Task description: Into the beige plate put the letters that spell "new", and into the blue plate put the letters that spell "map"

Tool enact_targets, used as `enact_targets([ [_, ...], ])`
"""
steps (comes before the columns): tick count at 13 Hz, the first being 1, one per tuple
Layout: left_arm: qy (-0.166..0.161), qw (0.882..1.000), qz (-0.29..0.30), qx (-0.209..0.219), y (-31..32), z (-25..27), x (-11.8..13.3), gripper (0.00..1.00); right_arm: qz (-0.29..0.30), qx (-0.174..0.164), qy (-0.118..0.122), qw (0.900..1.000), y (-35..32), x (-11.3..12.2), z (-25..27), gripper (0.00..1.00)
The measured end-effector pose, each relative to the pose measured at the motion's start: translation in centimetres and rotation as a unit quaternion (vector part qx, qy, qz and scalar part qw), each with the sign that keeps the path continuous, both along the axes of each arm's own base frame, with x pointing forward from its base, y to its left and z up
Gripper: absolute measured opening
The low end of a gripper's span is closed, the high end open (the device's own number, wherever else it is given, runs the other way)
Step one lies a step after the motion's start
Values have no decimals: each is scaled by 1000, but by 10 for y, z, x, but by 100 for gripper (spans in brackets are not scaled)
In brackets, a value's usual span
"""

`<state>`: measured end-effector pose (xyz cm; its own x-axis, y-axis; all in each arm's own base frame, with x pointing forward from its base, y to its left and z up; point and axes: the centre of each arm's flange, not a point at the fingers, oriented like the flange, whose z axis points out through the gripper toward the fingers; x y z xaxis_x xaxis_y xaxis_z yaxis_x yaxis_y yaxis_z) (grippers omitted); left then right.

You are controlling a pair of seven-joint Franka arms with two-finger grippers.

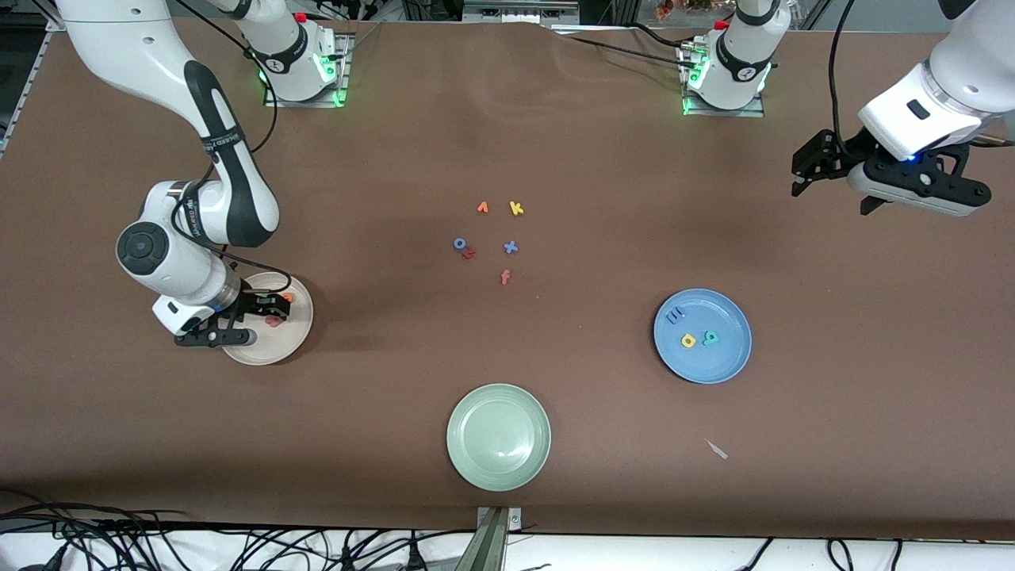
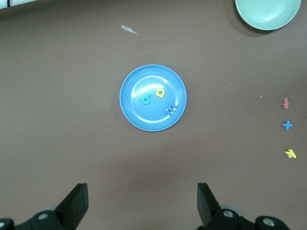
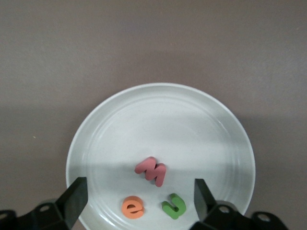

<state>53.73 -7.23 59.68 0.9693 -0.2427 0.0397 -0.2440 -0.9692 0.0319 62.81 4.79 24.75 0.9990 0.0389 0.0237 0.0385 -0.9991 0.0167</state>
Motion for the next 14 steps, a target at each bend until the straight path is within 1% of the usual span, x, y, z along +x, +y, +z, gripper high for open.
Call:
enact_targets([
  [1,10,1000,6,1,7,-1,-1,100,-9,3,7,1000,2,3,15,100],
  [3,30,999,18,3,21,1,-3,100,-19,11,20,1000,9,9,68,100],
  [5,31,999,20,3,23,4,2,100,-17,22,23,999,13,6,140,100],
  [8,31,999,24,3,18,10,9,100,-10,32,22,999,11,-15,237,100],
  [10,34,999,30,4,18,8,14,100,-1,19,24,1000,6,-32,288,100],
  [12,35,999,31,7,17,7,17,100,5,12,23,1000,-4,-48,323,100],
  [14,33,999,33,9,20,10,17,100,12,13,30,999,-21,-58,335,100],
])
